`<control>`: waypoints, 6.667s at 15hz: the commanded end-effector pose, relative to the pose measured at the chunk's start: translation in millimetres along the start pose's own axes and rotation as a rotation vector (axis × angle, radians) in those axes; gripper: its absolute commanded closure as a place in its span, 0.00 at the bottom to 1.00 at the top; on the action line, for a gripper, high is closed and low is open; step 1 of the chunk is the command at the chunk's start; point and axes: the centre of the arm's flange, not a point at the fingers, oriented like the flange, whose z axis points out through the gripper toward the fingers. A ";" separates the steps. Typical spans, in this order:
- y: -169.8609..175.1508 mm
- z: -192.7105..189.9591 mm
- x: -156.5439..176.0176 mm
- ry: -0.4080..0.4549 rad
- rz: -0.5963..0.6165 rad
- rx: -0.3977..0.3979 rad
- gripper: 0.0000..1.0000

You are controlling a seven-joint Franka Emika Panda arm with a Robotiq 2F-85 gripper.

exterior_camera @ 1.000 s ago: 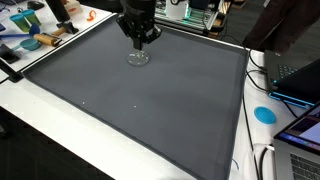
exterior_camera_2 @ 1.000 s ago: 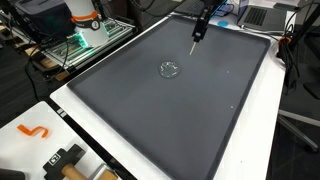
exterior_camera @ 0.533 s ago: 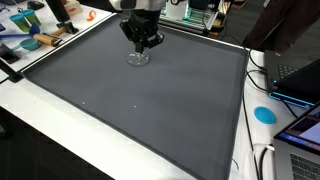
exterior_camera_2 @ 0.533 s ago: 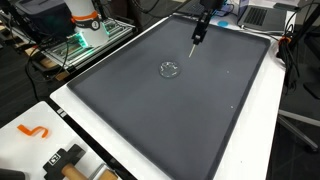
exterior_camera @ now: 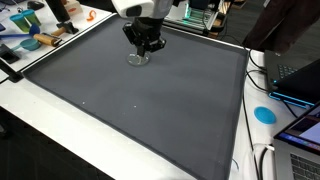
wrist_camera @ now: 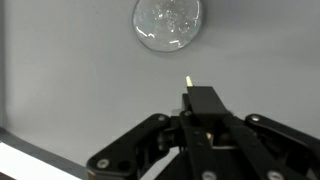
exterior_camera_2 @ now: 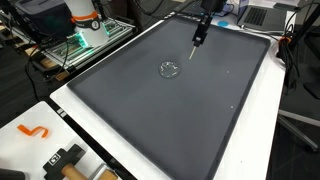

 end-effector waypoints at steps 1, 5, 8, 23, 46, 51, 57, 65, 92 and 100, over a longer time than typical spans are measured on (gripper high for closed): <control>-3.7 3.9 3.1 -0.013 0.017 -0.037 0.97; -1.0 5.0 4.5 -0.018 0.041 -0.035 0.97; 5.2 4.7 5.2 -0.021 0.056 -0.025 0.97; 74.2 3.9 4.8 -0.040 0.150 0.164 0.97; 193.9 55.0 -63.8 0.073 0.110 0.690 0.97; 208.4 66.0 -83.5 0.113 0.102 0.750 0.97; 217.2 75.8 -95.7 0.141 0.103 0.779 0.97; 220.3 81.1 -98.5 0.163 0.122 0.763 0.97; 168.8 -5.0 -85.7 0.060 0.112 0.420 0.97; 149.1 -38.6 -88.9 0.035 0.126 0.328 0.97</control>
